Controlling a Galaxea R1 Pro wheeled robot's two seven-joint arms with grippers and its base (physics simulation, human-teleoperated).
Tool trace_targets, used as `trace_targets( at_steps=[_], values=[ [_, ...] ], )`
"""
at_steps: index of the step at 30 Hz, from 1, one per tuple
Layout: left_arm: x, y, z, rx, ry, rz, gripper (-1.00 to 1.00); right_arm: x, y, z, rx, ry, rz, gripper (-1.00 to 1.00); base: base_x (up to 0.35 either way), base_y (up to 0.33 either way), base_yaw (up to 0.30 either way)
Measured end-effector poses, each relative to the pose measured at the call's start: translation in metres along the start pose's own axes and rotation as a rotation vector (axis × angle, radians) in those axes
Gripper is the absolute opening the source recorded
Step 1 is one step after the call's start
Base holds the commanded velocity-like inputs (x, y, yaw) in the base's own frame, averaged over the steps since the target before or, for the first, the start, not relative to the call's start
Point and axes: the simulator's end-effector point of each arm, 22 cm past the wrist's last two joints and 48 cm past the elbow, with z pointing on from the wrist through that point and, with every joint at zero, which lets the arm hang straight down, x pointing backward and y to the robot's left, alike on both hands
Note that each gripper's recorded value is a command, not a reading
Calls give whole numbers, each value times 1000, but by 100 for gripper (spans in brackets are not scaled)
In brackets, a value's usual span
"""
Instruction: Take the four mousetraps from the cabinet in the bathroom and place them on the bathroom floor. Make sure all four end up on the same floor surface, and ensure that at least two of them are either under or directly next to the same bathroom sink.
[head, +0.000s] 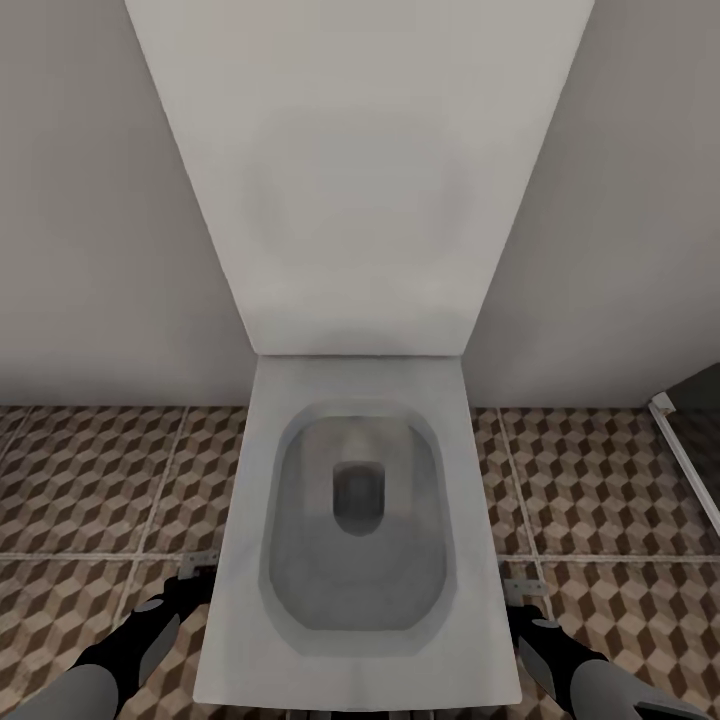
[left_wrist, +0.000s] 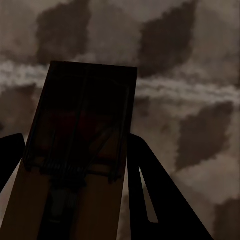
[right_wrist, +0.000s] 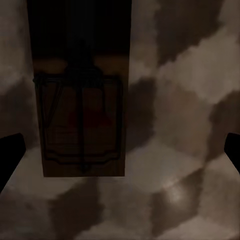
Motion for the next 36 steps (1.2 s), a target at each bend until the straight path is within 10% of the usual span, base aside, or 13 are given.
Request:
trace_targets(
  at_steps=[36],
  values=[
    [0, 1, 0, -1, 1, 3, -100, 0, 1, 0, -5, -1, -2, 100, 0, 0, 0]
  ],
)
